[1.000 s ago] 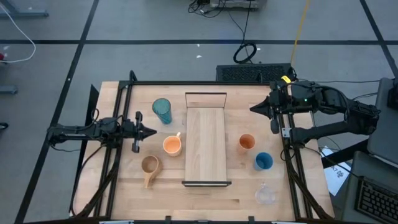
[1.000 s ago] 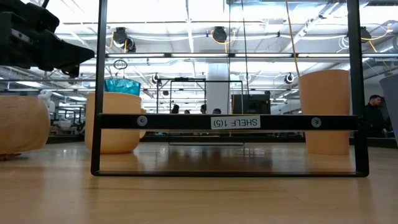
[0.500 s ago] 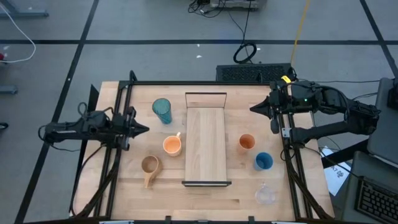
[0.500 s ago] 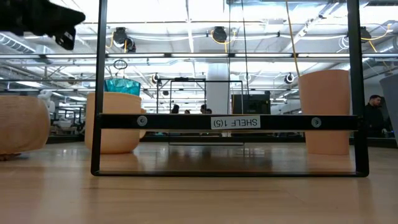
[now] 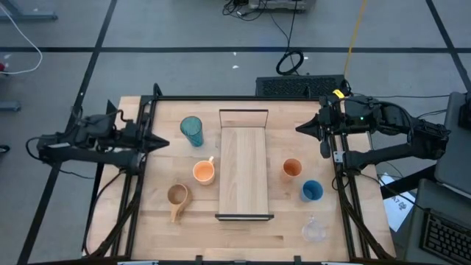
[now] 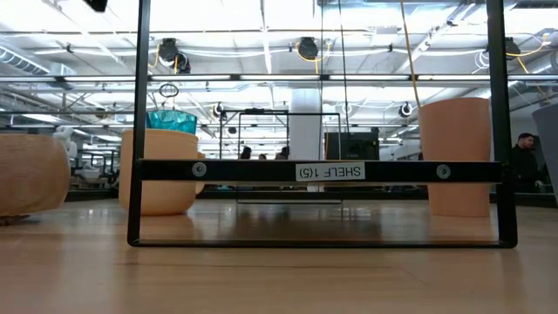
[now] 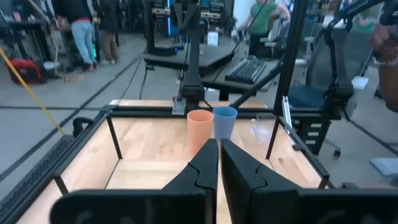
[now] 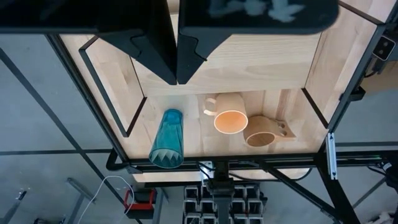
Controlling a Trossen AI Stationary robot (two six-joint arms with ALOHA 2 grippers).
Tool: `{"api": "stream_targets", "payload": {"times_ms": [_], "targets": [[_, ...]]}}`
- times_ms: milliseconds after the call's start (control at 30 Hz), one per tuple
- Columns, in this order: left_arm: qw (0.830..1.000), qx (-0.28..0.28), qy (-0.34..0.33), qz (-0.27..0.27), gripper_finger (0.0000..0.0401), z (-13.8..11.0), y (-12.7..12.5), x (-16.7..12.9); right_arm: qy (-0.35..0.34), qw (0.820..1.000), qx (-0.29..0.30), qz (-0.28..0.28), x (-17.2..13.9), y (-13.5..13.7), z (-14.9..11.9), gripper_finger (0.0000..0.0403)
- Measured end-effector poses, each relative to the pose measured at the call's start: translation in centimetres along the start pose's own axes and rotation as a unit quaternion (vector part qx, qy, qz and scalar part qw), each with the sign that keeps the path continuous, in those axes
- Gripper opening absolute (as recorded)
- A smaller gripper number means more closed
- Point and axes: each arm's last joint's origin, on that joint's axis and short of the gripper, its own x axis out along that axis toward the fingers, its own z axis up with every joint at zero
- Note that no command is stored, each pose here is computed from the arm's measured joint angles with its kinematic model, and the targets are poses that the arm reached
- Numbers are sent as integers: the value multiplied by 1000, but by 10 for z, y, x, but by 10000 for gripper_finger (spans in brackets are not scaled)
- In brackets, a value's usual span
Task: Stack small to large cups/mugs on shelf
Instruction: Put the light blue cup on the shelf
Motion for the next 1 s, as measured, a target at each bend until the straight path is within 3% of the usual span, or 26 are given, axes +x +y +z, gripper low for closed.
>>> {"api": "stream_targets", "payload": {"times_ms": [300,600,1000], "targets": [[994,31,105,5,21,57,-1,8,0,1000,0,0,0,0,0,0],[977,96,184,56,21,99,2,17,0,1000,0,0,0,0,0,0],[967,111,223,48,21,99,2,34,0,1000,0,0,0,0,0,0]]}}
